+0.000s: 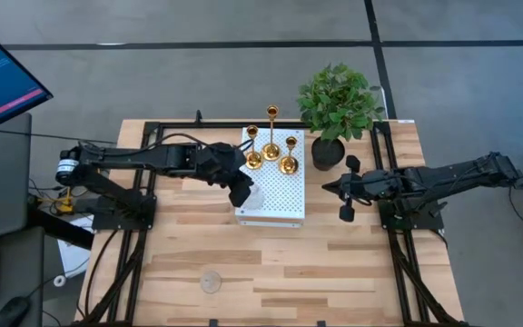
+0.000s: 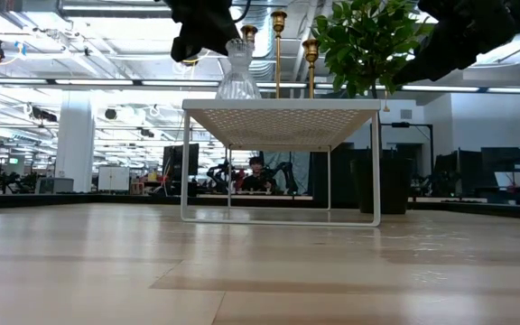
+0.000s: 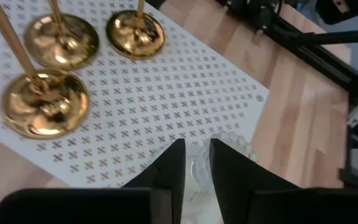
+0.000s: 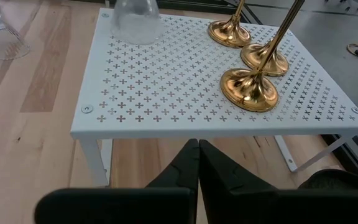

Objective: Pick & Place candle stick holders
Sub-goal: Put the top transparent candle holder on the shelf

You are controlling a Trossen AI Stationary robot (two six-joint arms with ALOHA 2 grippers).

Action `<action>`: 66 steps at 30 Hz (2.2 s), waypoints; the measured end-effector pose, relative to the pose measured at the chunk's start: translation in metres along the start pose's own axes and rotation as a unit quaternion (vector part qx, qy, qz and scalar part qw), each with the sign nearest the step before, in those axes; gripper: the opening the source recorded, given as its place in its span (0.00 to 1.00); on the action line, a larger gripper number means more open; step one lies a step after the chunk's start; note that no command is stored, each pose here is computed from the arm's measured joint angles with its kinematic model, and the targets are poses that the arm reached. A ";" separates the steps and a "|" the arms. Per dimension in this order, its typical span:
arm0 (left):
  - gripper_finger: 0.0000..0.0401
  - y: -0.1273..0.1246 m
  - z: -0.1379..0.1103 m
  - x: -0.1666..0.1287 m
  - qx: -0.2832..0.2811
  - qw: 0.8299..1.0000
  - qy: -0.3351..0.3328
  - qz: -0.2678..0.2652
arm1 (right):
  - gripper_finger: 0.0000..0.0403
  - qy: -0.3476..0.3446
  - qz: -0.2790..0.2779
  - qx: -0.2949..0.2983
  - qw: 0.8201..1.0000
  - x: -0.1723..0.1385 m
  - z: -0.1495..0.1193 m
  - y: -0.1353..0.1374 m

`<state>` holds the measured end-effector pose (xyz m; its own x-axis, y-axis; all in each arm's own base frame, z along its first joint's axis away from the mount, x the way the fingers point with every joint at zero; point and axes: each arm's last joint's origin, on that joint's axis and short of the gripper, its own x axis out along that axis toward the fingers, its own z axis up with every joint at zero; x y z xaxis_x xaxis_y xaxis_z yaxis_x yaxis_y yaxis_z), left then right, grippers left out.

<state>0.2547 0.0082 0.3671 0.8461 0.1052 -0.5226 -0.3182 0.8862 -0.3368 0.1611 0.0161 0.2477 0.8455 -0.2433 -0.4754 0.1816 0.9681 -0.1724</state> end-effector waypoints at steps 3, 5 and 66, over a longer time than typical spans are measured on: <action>0.18 0.001 0.001 0.000 0.016 1.000 -0.010 0.016 | 0.00 0.000 0.000 0.000 1.000 0.000 0.000 0.000; 0.19 0.001 0.002 0.000 0.023 0.999 -0.020 0.026 | 0.00 0.000 0.000 0.000 1.000 0.000 0.000 0.000; 0.01 -0.003 -0.067 0.041 0.172 0.975 -0.137 -0.020 | 0.00 -0.004 0.000 0.006 1.000 0.000 0.001 0.000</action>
<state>0.2615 -0.0205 0.2939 0.9522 0.1421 -0.2705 -0.1600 0.9861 -0.0454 0.1614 0.0161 0.2485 0.8494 -0.2433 -0.4683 0.1877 0.9687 -0.1626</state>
